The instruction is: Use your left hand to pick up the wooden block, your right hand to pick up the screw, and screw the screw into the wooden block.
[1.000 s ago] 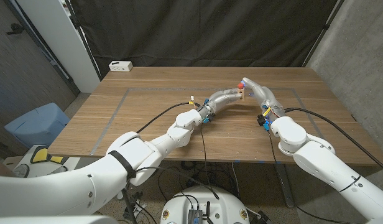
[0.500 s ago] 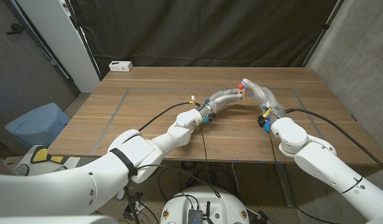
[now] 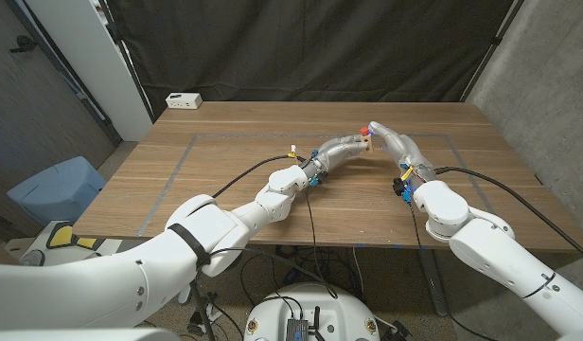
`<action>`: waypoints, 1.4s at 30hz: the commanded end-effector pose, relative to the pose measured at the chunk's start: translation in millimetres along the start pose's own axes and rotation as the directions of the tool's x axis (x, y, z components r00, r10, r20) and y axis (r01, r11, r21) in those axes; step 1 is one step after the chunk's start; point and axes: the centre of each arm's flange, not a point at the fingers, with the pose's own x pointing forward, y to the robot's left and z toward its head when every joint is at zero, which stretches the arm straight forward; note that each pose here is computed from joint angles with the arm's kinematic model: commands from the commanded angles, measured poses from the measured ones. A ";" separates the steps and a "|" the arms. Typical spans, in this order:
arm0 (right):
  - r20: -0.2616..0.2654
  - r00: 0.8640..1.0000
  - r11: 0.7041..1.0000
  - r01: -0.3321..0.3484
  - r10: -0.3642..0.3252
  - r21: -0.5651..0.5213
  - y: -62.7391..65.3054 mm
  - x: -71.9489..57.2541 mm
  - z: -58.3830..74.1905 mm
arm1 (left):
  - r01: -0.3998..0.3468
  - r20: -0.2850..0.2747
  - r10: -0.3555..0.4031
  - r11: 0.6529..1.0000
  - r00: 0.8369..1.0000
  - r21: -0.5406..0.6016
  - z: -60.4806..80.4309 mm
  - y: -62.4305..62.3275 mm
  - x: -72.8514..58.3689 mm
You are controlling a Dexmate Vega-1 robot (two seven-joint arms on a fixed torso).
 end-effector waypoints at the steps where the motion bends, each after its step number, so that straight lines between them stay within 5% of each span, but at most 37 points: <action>1: -0.005 1.000 1.000 -0.017 0.017 -0.010 6.1 -4.9 1.5 | -0.002 -0.010 0.002 1.000 1.000 -0.006 -1.2 0.7 0.6; 18: 0.005 0.999 0.999 -0.040 0.040 -0.016 16.6 -8.3 5.4 | -0.003 -0.010 0.003 1.000 1.000 -0.010 -1.5 1.8 -0.2; 42: 0.009 0.999 0.999 0.038 -0.038 -0.030 -13.9 -2.3 7.6 | 0.003 -0.011 -0.003 1.000 1.000 0.000 2.1 2.0 3.0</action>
